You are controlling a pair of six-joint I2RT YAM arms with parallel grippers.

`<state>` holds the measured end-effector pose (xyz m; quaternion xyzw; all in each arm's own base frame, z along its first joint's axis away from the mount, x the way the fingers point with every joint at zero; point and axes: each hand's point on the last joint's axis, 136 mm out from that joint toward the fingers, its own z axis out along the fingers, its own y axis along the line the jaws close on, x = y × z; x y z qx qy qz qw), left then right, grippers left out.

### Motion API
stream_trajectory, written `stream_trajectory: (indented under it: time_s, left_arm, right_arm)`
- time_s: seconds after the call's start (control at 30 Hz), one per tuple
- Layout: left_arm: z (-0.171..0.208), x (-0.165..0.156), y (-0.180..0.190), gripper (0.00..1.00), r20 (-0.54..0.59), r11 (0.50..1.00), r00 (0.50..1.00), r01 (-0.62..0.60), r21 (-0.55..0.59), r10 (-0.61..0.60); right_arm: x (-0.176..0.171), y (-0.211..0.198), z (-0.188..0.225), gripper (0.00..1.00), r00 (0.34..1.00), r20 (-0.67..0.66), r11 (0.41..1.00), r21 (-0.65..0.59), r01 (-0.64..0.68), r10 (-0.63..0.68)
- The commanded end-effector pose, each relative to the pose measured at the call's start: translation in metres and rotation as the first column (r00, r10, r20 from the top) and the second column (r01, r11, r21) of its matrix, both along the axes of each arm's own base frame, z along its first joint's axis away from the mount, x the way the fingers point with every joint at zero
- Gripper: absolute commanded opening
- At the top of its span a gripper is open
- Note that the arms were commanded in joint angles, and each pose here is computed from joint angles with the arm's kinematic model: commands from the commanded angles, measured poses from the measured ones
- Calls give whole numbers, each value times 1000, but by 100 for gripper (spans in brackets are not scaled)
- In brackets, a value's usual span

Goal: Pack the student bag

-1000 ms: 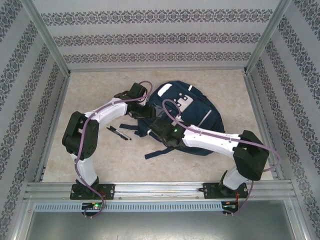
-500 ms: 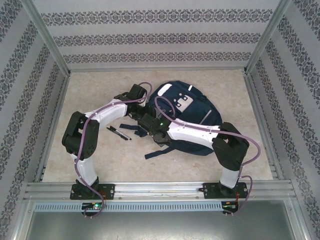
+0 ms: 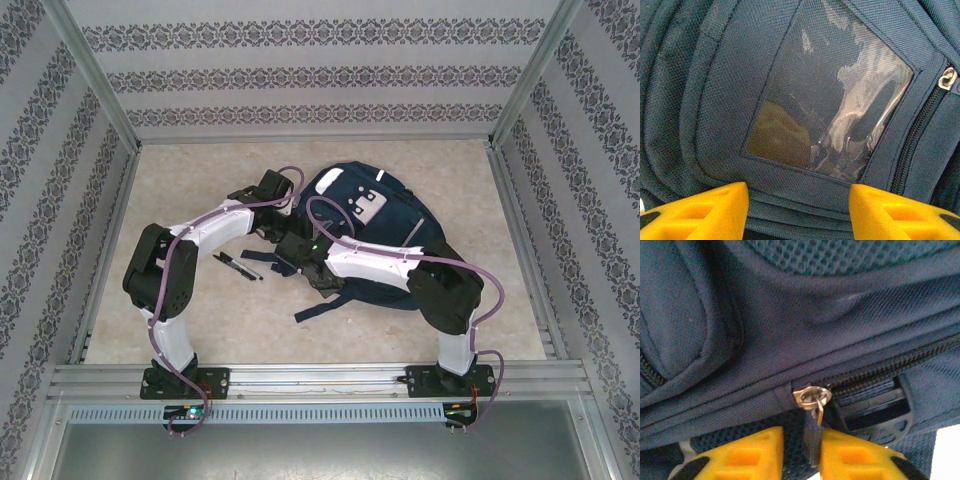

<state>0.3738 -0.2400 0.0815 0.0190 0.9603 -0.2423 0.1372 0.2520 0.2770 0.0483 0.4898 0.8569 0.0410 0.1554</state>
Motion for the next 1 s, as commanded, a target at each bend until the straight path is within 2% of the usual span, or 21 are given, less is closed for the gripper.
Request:
stream_trajectory:
  time_s: [0.0,0.1,0.2,0.33,0.57,0.73,0.97]
  left_arm:
    - [-4,-11,9,55,-35,1000,999,5,13,-5]
    - [-7,-10,16,55,-41,999,999,-6,31,7]
    - [-15,-10,32,54,-72,995,997,-31,98,38]
    - [-25,-8,43,53,-89,992,994,-56,110,66]
    - [-34,-5,51,52,-94,987,992,-73,143,87]
    - [-40,-2,55,52,-100,983,990,-82,162,99]
    - [-43,6,54,51,-95,981,990,-86,176,104]
  right_arm:
    - [-4,-34,0,17,999,6,993,-110,40,-40]
    - [-6,-36,7,12,999,26,996,-83,40,-38]
    - [-8,-45,17,6,998,52,997,-63,49,-46]
    - [-15,-61,23,4,996,67,997,-42,70,-67]
    - [-39,-81,9,3,996,52,997,39,72,-74]
    - [-46,-93,6,2,993,99,987,149,54,-69]
    - [-64,-125,4,1,987,118,974,211,83,-110]
